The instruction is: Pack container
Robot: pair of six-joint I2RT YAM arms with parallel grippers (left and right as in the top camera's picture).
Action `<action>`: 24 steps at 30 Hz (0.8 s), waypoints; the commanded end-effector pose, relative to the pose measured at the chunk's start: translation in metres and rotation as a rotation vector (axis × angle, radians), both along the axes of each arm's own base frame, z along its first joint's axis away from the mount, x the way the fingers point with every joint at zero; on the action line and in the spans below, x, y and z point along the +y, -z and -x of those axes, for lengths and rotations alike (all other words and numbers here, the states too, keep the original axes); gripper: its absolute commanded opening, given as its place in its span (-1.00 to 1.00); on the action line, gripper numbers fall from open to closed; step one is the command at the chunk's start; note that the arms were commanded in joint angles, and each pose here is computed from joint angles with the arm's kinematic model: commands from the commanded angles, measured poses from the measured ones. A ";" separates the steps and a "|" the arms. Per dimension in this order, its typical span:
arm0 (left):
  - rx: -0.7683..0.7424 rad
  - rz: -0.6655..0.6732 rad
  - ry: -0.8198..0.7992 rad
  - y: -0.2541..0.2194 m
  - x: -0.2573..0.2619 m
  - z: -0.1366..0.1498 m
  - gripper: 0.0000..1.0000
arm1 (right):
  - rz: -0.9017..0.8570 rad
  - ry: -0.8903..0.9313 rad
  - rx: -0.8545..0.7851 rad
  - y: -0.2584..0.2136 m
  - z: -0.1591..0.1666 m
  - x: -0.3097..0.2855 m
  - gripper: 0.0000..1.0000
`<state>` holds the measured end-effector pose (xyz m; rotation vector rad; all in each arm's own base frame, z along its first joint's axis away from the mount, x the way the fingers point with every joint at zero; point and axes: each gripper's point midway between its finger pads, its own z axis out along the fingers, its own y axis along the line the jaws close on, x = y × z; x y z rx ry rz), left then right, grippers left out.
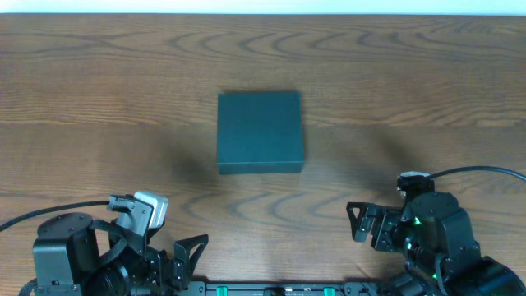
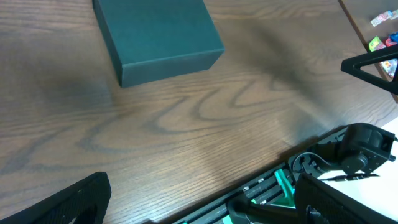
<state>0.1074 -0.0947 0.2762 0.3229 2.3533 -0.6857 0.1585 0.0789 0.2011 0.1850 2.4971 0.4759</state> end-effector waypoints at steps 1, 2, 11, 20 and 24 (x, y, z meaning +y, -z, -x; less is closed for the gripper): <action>0.000 -0.006 -0.013 0.001 0.002 -0.001 0.90 | -0.001 0.008 0.007 0.002 0.001 0.000 0.99; 0.000 -0.011 -0.017 0.001 0.003 -0.001 0.90 | -0.001 0.008 0.007 0.002 0.001 0.000 0.99; 0.001 -0.081 -0.073 0.007 0.016 -0.006 0.90 | -0.002 0.008 0.008 0.002 0.001 0.000 0.99; -0.229 -0.238 -0.250 -0.003 0.054 -0.026 0.91 | -0.001 0.008 0.007 0.002 0.001 0.000 0.99; -0.342 -0.314 -0.401 0.006 0.081 -0.038 0.90 | -0.001 0.008 0.007 0.002 0.001 0.000 0.99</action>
